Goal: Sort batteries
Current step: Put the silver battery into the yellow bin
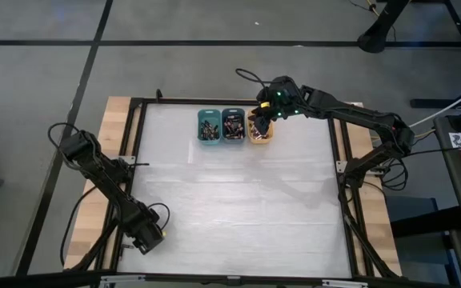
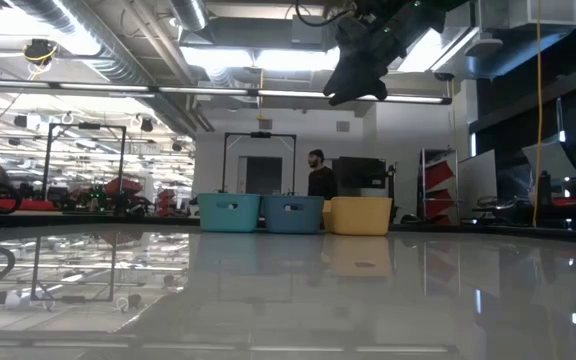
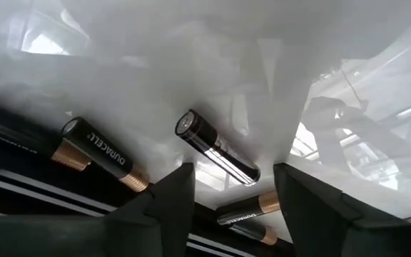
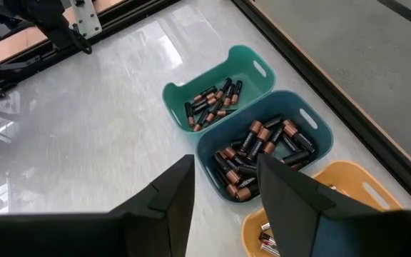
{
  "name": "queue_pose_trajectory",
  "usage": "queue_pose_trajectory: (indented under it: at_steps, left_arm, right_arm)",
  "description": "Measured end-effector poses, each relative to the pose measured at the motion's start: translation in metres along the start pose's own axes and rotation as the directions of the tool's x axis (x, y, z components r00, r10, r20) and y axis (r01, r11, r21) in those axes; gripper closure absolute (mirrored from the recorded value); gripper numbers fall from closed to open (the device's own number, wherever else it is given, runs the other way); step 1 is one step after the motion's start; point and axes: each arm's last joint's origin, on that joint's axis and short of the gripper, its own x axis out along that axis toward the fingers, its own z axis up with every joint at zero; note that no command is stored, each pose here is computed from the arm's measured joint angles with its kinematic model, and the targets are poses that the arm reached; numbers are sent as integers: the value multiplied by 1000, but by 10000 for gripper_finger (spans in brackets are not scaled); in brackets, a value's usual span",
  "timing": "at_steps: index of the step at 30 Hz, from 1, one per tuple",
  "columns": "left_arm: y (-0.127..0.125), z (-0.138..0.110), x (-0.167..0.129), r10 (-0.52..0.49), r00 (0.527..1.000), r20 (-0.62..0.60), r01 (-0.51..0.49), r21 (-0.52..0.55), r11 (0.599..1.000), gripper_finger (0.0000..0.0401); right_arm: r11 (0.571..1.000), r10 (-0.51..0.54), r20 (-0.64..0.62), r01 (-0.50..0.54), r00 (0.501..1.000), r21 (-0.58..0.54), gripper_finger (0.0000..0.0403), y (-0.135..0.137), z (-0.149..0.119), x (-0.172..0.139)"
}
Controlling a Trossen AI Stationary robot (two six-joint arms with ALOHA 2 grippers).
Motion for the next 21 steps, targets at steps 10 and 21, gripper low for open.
queue_pose_trajectory:
  at_steps: [10,21]
  left_arm:
    - [-1,3,-1,-9,1000,6,9,3,1000,237]
    - [-1,6,-3,-15,1000,9,15,31,999,253]
  right_arm:
    - [1000,0,2,0,1000,-4,249,0,0,0]
    - [1000,0,6,0,1000,-6,249,0,1,0]
